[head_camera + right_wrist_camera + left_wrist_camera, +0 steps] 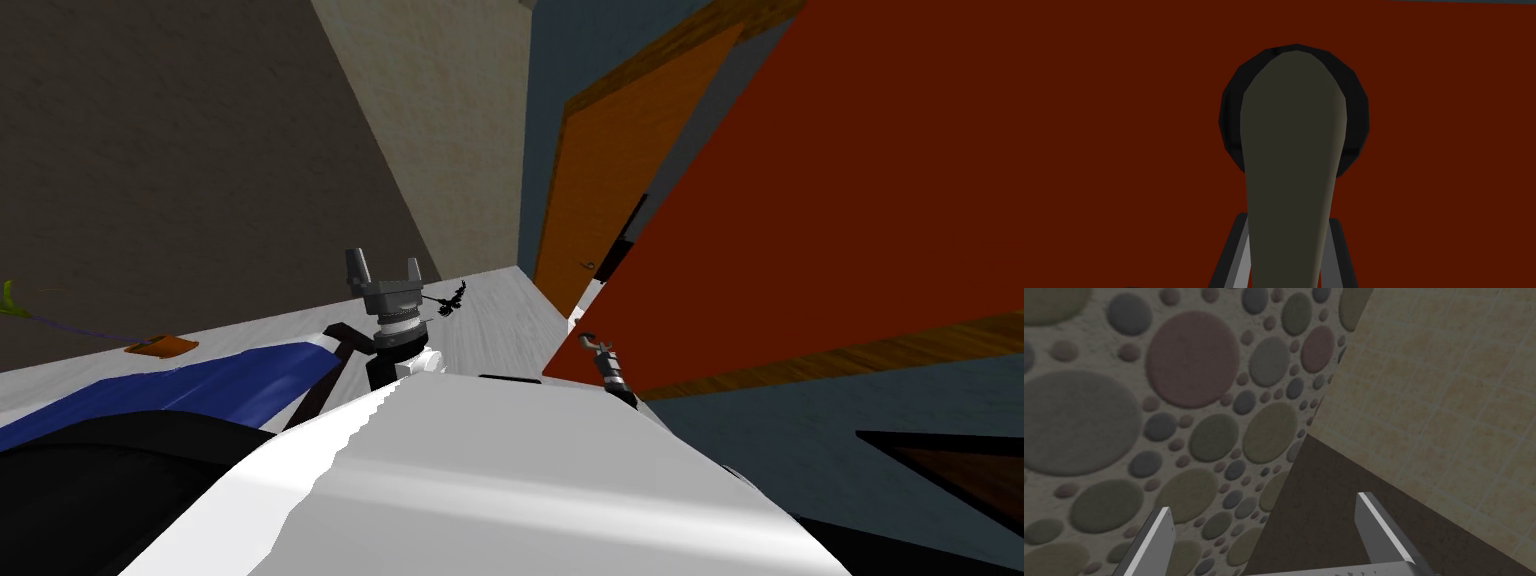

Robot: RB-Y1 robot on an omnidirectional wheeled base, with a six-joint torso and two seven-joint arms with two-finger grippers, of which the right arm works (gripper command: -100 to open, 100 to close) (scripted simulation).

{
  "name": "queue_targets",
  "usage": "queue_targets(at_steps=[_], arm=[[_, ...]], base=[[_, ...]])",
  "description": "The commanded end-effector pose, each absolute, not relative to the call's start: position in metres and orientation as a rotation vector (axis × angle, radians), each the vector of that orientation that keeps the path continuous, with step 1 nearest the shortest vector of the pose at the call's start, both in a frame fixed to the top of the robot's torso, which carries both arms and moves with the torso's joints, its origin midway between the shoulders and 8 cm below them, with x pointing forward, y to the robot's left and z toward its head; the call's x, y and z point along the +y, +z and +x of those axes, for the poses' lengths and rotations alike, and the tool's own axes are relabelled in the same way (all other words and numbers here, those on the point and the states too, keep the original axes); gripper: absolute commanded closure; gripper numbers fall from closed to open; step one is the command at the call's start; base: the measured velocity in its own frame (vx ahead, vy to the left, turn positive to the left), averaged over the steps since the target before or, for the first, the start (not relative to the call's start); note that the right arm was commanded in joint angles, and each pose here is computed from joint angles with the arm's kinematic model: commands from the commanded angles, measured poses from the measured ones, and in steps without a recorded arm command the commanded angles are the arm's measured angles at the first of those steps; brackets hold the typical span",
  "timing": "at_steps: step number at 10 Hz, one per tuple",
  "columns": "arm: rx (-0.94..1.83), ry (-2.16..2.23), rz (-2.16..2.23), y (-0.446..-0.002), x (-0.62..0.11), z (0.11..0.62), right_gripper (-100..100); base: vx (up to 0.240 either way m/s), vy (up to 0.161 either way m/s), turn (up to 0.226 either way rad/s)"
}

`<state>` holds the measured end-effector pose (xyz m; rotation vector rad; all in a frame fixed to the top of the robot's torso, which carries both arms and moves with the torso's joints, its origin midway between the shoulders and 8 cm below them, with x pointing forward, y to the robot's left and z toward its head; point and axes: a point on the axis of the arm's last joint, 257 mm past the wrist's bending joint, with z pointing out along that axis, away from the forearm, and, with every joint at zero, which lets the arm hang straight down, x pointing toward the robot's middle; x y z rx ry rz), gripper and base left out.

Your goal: Pull the door open

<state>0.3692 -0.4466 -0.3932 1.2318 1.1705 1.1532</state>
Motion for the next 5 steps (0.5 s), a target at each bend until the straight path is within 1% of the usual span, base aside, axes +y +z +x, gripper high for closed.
queue_targets(at_steps=[1, 3, 5], arm=[[1.168, 1.168, 1.229, -0.392, -0.434, 0.382, 100], [1.165, 1.165, 1.234, -0.392, -0.432, 0.390, 100], [1.163, 1.164, 1.237, -0.392, -0.429, 0.397, 100]], base=[[-0.192, -0.083, 0.176], [-0.197, -0.066, 0.117], [-0.169, -0.060, 0.076]])
